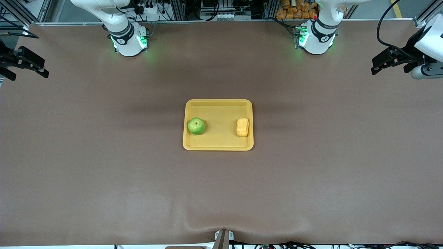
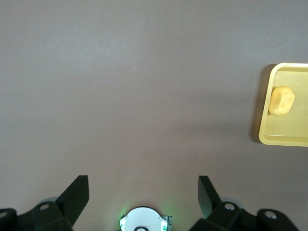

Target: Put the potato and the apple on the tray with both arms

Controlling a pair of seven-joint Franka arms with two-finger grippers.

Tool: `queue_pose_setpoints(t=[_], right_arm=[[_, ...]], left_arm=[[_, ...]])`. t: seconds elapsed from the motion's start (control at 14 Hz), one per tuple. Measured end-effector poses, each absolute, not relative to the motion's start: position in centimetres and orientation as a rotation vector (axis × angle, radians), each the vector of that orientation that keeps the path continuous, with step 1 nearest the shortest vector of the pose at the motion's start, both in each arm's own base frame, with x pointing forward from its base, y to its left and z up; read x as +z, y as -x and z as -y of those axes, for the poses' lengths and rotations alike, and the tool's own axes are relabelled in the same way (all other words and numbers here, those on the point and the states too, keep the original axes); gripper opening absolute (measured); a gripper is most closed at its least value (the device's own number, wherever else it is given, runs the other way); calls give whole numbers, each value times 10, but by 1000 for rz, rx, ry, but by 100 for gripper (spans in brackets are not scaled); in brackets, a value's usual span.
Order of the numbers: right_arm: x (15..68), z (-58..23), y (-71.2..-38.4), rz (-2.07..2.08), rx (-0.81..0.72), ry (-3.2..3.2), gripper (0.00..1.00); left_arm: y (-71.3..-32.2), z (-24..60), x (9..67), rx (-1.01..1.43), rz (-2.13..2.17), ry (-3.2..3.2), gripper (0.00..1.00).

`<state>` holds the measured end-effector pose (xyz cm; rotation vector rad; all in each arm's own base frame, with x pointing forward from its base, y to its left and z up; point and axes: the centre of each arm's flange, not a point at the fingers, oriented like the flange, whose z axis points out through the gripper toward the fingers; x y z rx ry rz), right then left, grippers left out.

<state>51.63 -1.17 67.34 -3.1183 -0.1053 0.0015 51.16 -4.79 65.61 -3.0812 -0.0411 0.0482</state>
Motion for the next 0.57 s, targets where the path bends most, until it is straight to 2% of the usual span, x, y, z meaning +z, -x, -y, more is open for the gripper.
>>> queue_pose_setpoints(t=[0.57], right_arm=[[673, 16, -516, 100, 9, 3150, 100]], left_arm=[[-511, 51, 656, 52, 35, 3103, 100]])
